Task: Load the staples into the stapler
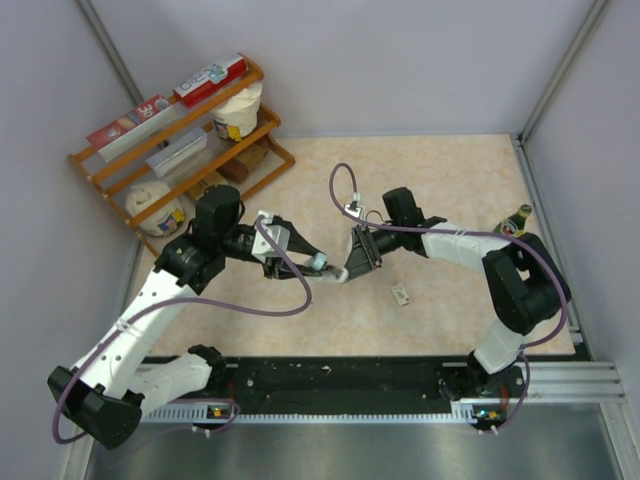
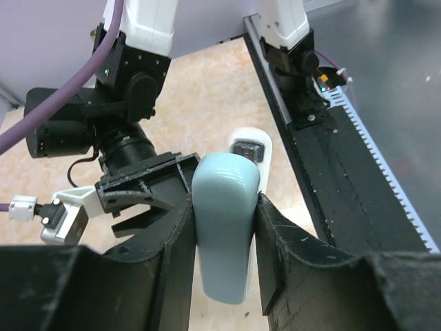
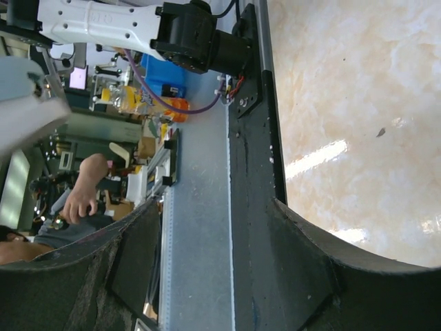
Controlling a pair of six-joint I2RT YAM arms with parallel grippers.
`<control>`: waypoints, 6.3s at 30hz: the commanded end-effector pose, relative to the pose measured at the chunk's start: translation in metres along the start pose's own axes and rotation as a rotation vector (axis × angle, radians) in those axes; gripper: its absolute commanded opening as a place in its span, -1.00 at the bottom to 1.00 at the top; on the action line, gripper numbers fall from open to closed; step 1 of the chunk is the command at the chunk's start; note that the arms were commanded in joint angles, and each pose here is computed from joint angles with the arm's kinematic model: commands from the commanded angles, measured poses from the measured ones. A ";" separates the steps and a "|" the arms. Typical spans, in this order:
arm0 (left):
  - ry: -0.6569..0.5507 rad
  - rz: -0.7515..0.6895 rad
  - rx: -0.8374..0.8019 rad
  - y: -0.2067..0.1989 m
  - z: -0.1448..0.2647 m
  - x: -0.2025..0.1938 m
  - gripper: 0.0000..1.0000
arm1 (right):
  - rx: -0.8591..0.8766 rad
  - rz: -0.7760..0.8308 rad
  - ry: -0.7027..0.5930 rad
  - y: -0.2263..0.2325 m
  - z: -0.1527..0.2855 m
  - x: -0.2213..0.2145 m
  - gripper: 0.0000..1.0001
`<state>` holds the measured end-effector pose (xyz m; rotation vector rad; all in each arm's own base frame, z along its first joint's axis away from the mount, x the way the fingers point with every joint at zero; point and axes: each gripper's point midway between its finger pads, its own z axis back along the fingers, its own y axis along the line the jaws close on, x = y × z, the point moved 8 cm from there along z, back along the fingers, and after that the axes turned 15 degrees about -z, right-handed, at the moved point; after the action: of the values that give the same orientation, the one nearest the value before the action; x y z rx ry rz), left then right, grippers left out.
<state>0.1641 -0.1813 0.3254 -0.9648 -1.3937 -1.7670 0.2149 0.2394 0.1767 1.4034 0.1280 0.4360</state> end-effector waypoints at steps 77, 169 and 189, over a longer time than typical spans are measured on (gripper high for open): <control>0.219 0.062 0.160 0.016 -0.006 -0.045 -1.00 | -0.290 1.000 -0.304 0.077 -0.016 0.007 -1.00; -0.091 0.150 0.313 0.039 0.032 -0.016 -1.00 | -0.087 0.944 -0.401 0.108 -0.020 -0.005 -0.18; -0.056 0.125 0.163 0.022 0.007 -0.025 -1.00 | -0.104 0.895 -0.415 0.091 -0.025 0.000 -0.24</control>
<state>0.1990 -0.1741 0.2983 -0.9985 -1.3948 -1.4490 0.1862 0.2643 0.2451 1.3189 -0.8359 0.8224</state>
